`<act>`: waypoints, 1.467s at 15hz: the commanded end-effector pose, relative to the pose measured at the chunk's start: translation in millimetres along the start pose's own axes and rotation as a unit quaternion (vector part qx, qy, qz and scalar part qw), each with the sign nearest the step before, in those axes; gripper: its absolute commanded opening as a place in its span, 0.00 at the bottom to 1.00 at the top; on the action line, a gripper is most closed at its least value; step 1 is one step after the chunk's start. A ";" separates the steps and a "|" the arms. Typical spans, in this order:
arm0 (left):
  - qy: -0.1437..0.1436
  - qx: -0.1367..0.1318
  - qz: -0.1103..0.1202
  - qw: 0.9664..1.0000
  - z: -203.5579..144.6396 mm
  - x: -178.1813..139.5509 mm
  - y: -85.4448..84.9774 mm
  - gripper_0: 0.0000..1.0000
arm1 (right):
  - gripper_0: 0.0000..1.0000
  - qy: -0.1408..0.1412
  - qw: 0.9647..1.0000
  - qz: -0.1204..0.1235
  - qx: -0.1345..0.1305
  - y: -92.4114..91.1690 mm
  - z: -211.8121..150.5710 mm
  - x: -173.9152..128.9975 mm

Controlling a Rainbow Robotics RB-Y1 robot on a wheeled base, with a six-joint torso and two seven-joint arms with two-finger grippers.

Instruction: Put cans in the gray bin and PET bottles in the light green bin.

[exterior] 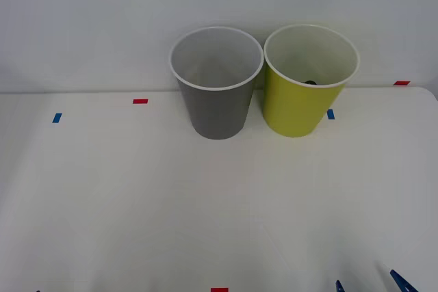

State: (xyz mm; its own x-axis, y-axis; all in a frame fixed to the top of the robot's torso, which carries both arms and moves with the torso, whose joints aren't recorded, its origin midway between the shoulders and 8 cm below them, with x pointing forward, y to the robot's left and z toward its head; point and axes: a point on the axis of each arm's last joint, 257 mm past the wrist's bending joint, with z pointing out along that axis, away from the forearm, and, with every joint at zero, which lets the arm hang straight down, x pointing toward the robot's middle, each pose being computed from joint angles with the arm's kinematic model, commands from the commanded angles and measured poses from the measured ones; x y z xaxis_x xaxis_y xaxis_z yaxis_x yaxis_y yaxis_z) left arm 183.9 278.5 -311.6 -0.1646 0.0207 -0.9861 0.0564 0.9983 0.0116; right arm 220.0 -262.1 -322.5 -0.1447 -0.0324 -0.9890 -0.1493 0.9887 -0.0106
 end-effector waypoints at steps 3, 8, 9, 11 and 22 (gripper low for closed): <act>0.000 0.000 0.000 1.000 0.0 0.0 0.0 1.00 | 1.00 0.000 1.000 0.000 0.000 0.0 0.0 0.0; 0.000 0.000 0.000 1.000 0.0 0.0 0.0 1.00 | 1.00 0.000 1.000 0.000 0.000 0.0 0.0 0.0; 0.000 0.000 0.000 1.000 0.0 0.0 0.0 1.00 | 1.00 0.000 1.000 0.000 0.000 0.0 0.0 0.0; 0.000 0.000 0.000 1.000 0.0 0.0 0.0 1.00 | 1.00 0.000 1.000 0.000 0.000 0.0 0.0 0.0; 0.000 0.000 0.000 1.000 0.0 0.0 0.0 1.00 | 1.00 0.000 1.000 0.000 0.000 0.0 0.0 0.0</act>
State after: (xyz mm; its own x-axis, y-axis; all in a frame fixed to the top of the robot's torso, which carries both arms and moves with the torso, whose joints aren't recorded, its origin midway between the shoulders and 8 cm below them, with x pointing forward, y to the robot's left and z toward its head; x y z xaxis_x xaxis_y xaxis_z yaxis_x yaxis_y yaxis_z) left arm 183.9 278.5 -311.6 -0.1646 0.0207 -0.9861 0.0564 0.9983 0.0116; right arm 220.0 -262.1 -322.5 -0.1447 -0.0324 -0.9890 -0.1493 0.9887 -0.0106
